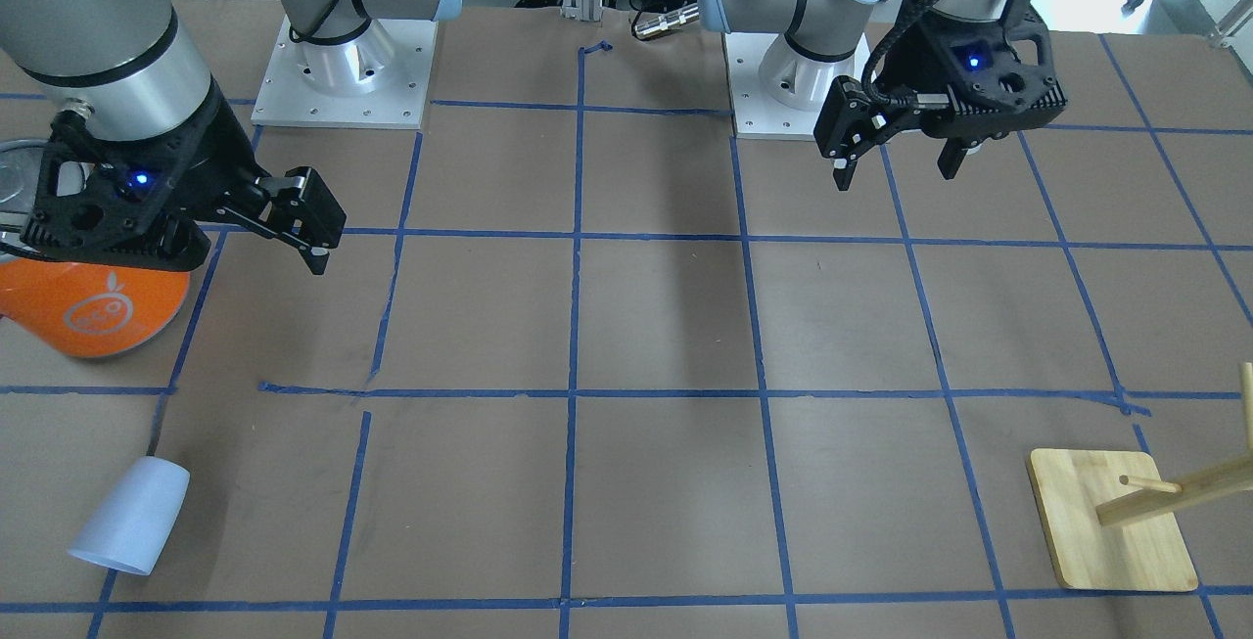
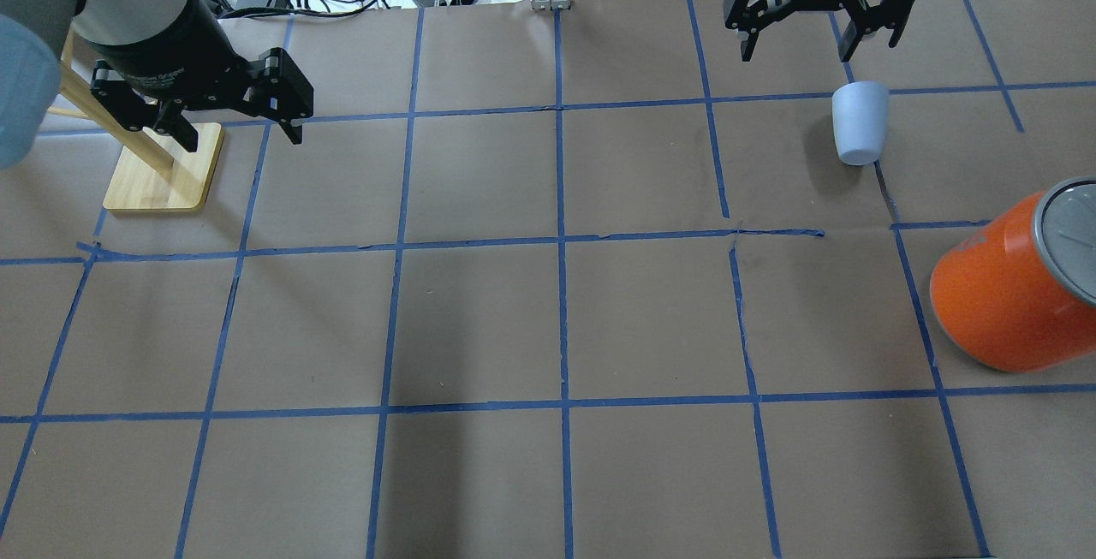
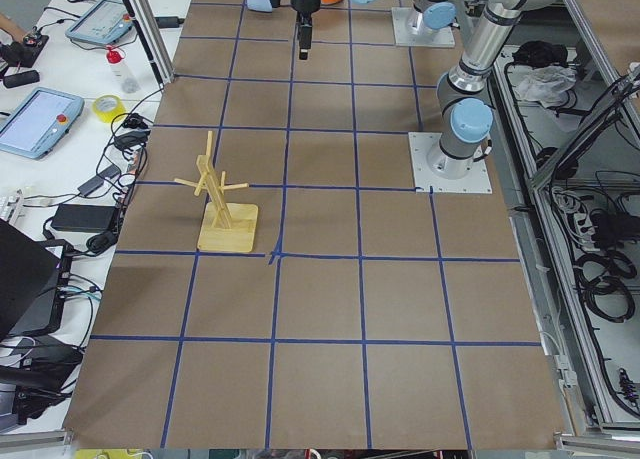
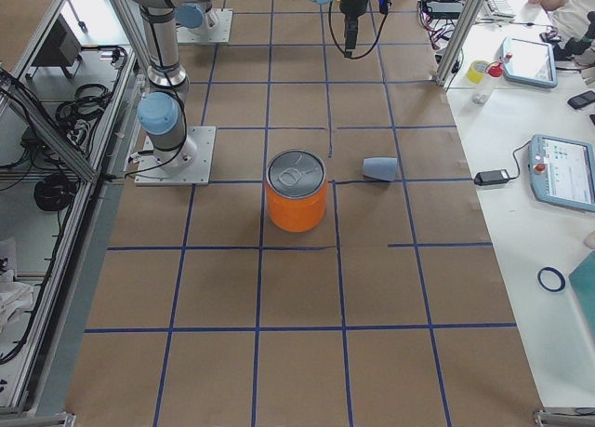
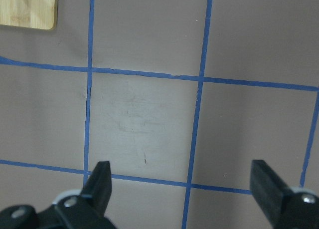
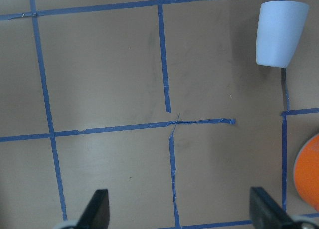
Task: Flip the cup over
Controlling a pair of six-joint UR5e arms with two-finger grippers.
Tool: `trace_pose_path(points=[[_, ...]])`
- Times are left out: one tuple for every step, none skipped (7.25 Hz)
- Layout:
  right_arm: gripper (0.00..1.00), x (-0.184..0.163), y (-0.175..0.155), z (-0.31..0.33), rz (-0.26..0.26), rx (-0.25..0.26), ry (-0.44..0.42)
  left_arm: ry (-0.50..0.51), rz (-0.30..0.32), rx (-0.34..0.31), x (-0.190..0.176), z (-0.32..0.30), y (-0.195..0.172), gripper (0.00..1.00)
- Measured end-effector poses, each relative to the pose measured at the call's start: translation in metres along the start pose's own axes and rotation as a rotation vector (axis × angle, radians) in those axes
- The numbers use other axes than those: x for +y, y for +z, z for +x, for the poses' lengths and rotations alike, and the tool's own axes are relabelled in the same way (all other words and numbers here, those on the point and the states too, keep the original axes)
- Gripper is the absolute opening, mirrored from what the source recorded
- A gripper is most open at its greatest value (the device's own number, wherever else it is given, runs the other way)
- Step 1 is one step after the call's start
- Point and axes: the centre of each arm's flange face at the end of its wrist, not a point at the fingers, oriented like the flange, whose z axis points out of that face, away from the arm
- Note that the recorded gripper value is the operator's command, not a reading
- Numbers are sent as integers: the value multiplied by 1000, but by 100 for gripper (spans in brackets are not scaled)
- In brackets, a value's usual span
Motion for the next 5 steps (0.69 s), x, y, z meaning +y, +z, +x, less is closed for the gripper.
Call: trace_pose_path(points=[[100,0,0,0,-1,2,0,0,-3,19,-2,0,1,100],[100,0,1,0,-2,5,-1,-1,-7,59,-6,-3,2,100],[100,0,1,1,-3,6,-1,-2,-10,86,-9,-8,4,100],[100,0,1,1,-3,6,-2,0,-10,97,-10,-10,5,100],[100,0,2,1,-3,6,-2,-4,-9,100,-9,-11,5,100]])
